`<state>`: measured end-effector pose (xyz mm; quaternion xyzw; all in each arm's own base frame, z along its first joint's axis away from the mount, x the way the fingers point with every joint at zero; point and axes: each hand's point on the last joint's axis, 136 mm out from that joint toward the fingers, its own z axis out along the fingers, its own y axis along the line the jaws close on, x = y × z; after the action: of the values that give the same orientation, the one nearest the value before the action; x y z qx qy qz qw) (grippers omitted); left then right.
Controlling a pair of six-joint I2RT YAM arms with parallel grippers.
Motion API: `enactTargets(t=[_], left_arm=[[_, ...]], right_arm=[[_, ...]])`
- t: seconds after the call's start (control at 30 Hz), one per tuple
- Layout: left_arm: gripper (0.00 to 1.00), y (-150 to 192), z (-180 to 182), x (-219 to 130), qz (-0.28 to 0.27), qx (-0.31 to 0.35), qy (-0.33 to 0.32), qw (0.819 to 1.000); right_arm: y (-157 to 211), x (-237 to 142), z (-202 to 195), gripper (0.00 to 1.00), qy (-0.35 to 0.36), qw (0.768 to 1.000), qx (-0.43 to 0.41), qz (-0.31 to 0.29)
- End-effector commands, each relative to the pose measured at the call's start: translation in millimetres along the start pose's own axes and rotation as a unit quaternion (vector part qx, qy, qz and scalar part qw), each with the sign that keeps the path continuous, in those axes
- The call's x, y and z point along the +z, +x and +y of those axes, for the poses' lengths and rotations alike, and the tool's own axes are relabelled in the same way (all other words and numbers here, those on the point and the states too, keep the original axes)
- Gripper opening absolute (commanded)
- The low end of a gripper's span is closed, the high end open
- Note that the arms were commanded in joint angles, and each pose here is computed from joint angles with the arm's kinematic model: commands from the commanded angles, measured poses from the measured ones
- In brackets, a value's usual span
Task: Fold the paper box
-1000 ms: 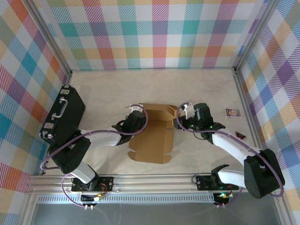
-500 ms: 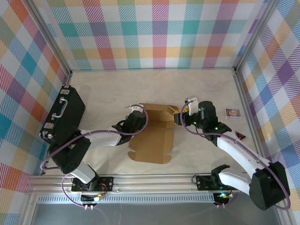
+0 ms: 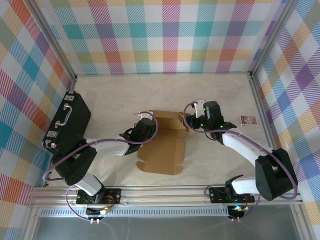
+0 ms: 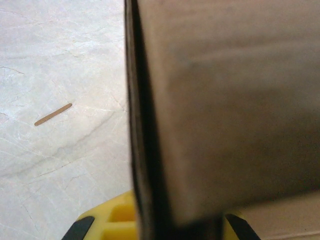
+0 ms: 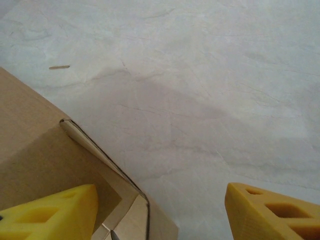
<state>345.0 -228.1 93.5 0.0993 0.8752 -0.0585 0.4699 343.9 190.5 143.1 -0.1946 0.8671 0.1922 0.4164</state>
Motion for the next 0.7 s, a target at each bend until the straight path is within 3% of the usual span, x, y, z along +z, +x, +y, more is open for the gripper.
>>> enactTargets(t=[0.0,0.13,0.27,0.67], left_arm=[[0.00,-14,-11,-4,-0.016,-0.003,0.018,1.000],[0.00,-15,-10,-6,-0.018,-0.005,0.020,1.000],[0.00,-15,-11,-7,-0.019,-0.006,0.020,1.000],[0.00,-16,-10,-8,-0.020,-0.006,0.020,1.000]], right_arm=[[-6,6,14,0.69,-0.041,0.999,-0.010,-0.017],[-12,6,27,0.72,-0.081,0.996,0.001,-0.029],[-6,7,36,0.70,-0.109,0.994,0.023,-0.001],[28,12,12,0.74,-0.043,0.998,0.041,0.024]])
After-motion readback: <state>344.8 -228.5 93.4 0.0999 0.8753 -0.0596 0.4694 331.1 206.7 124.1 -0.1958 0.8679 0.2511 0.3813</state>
